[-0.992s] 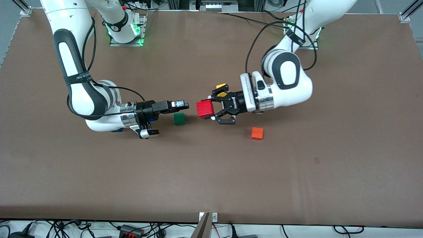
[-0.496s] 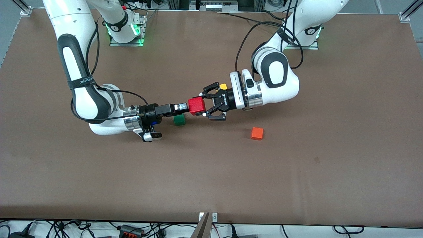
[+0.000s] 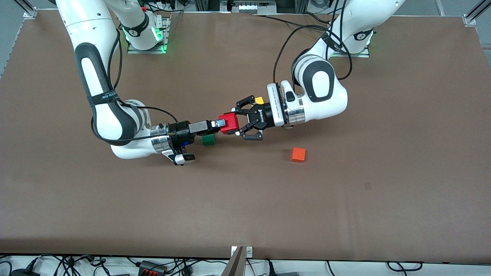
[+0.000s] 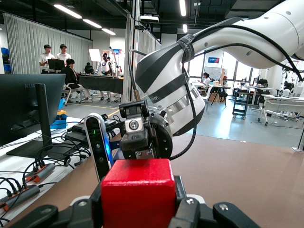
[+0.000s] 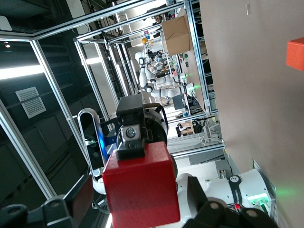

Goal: Pass red block to right arm, stack on blue
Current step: 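Grasp the red cube with the right gripper from the left gripper, then open the left gripper and carry the red cube toward the blue cube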

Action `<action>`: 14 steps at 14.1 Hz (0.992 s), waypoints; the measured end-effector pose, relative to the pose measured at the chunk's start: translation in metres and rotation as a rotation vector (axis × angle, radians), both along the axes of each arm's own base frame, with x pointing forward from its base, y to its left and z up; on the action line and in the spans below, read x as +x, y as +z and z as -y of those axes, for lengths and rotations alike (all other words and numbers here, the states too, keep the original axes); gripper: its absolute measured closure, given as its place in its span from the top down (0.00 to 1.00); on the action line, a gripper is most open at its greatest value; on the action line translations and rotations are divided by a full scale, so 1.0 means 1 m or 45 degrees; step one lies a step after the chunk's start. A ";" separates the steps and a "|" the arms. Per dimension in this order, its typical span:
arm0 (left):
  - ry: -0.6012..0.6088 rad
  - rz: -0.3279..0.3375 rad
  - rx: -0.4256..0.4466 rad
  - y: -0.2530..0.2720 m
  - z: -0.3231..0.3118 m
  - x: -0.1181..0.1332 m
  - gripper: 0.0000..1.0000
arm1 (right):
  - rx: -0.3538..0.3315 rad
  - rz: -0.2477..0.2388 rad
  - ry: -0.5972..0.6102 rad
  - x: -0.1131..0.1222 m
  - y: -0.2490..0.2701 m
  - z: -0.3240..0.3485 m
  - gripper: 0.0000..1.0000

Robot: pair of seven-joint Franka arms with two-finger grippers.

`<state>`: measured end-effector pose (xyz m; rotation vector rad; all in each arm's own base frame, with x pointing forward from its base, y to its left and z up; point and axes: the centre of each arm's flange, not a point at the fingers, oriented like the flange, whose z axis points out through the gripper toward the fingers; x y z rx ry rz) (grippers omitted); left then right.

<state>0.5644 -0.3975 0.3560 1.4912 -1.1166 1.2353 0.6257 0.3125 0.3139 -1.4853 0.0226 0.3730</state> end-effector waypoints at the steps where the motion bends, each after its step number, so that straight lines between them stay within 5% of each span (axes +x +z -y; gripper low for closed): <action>1: 0.000 0.001 0.000 0.000 0.000 0.000 0.56 | 0.001 0.003 0.001 0.000 0.001 -0.001 0.81; 3: 0.009 -0.006 -0.010 0.003 0.000 0.001 0.56 | 0.005 0.031 -0.003 0.001 0.001 -0.001 0.58; 9: 0.011 -0.003 -0.011 0.003 0.000 0.002 0.56 | 0.008 0.047 -0.004 0.002 0.002 -0.001 0.58; 14: 0.010 0.002 -0.009 0.003 0.000 0.002 0.99 | 0.014 0.062 -0.006 0.005 0.008 -0.001 0.56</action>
